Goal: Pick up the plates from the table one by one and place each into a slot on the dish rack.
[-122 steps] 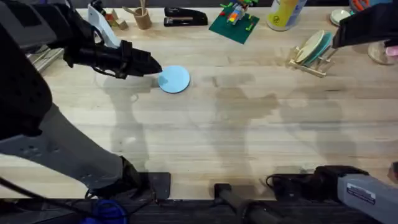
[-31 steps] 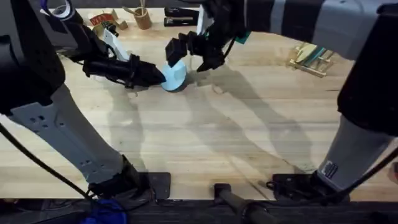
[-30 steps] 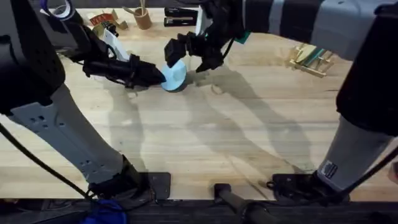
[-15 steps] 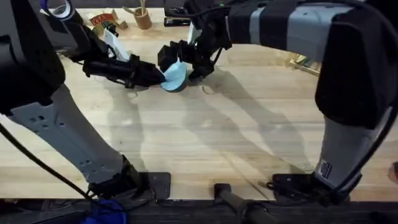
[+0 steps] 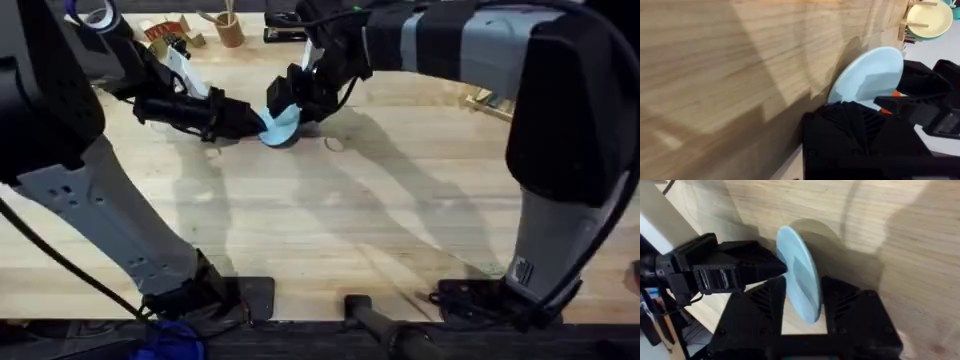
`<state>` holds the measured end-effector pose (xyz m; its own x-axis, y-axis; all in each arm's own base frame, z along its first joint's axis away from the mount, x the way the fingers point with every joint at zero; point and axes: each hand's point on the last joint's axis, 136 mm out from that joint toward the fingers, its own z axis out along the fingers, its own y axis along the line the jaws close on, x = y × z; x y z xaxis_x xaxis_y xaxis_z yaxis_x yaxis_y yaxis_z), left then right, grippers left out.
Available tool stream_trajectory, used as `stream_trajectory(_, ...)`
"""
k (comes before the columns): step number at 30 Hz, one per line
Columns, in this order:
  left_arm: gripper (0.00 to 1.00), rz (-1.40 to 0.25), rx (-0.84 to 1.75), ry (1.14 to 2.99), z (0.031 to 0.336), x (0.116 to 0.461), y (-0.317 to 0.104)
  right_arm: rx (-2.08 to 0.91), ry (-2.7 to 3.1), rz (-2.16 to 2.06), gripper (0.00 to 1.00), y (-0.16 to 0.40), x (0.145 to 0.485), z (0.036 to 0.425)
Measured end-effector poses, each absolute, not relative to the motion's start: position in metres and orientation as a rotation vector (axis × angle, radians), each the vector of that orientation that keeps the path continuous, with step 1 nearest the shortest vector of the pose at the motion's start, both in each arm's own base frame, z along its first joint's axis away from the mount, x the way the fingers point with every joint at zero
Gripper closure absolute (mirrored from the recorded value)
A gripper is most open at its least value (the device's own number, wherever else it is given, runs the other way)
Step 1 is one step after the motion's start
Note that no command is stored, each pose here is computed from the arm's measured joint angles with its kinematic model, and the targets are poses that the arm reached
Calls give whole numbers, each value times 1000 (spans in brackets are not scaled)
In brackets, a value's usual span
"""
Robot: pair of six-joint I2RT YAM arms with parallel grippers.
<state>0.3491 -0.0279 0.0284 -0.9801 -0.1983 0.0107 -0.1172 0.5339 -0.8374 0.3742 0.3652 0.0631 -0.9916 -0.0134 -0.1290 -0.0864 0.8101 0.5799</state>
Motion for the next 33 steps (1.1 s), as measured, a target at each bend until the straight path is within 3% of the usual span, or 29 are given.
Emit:
stream_trajectory(2, 960, -1450, -275, 2675, 28, 349, -28, -81, 2873, 929, 668, 365, 375, 63)
stream_trajectory(3, 960, -1451, -275, 2674, 29, 349, -28, -75, 2875, 919, 804, 364, 375, 62)
stream_trajectory(4, 960, -1451, -276, 2672, 29, 350, -28, -68, 2877, 921, 881, 363, 376, 62)
stream_trajectory(6, 960, -1455, -278, 2665, 29, 350, -27, -70, 2865, 957, 939, 365, 378, 67)
stream_trajectory(22, 960, -1451, -280, 2686, 33, 349, -26, -186, 2851, 1027, 970, 369, 372, 74)
stream_trajectory(29, 960, -1317, -221, 2793, 39, 348, -18, -265, 2887, 931, 972, 353, 361, 79)
stream_trajectory(33, 960, -1175, -154, 2801, 71, 351, -8, -296, 2911, 774, 972, 329, 360, 88)
